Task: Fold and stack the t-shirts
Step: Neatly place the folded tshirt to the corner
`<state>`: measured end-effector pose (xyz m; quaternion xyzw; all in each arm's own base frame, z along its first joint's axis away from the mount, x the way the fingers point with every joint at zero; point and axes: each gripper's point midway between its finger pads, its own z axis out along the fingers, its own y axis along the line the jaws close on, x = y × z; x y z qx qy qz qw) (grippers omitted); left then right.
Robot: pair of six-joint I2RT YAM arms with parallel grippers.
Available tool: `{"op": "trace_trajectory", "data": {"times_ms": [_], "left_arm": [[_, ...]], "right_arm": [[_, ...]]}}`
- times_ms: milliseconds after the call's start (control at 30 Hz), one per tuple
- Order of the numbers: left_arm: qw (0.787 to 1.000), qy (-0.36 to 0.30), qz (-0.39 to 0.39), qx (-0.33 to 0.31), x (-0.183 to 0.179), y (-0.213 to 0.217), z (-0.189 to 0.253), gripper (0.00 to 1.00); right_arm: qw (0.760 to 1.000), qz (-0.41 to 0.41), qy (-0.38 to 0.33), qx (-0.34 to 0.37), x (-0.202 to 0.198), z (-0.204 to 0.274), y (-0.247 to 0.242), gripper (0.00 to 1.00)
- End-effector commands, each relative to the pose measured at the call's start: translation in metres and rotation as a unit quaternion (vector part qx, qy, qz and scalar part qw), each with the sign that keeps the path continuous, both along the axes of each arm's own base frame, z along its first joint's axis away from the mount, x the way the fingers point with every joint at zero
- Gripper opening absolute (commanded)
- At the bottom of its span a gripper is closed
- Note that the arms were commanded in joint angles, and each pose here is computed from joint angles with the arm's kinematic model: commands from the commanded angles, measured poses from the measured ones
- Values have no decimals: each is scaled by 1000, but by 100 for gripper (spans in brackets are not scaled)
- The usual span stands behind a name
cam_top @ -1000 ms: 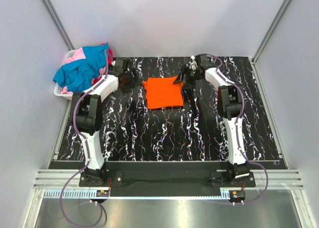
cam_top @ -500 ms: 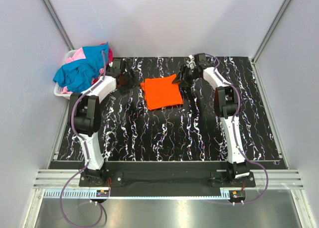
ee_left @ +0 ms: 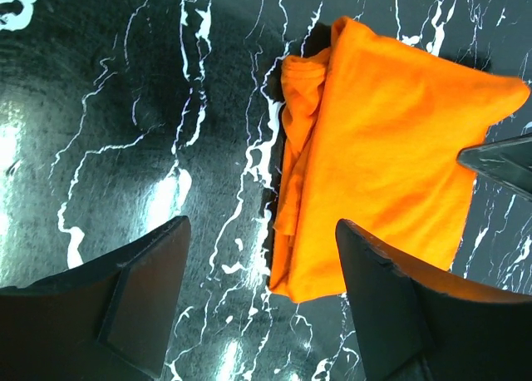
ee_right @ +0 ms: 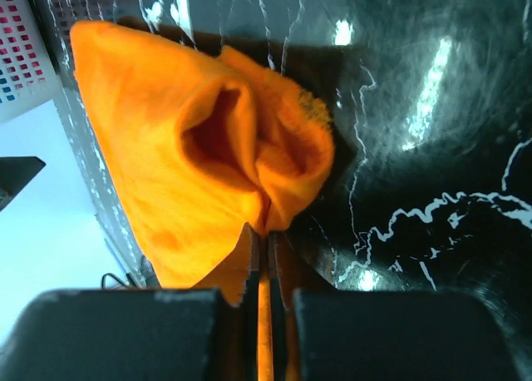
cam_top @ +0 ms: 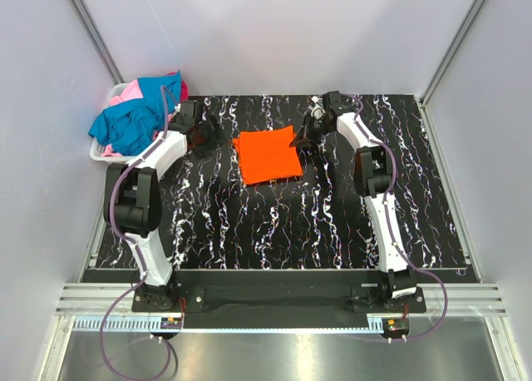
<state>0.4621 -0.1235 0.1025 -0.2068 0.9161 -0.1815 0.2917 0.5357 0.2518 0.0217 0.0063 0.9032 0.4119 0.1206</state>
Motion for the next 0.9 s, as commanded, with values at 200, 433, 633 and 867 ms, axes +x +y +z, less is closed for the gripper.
{"op": "trace_trajectory", "data": {"times_ms": [200, 433, 633, 867], "left_arm": [[999, -49, 0, -10, -10, 5, 39, 75], [999, -48, -5, -15, -29, 5, 42, 75], [999, -48, -14, -16, -34, 4, 41, 75], [998, -55, -30, -22, -26, -2, 47, 75]], "right_arm": [[990, -37, -41, -132, 16, -1, -40, 0], [955, -161, -67, -238, 59, 18, -135, 0], [920, -227, -102, -304, 81, 35, -201, 0], [833, -229, -178, -471, 98, 58, -272, 0]]}}
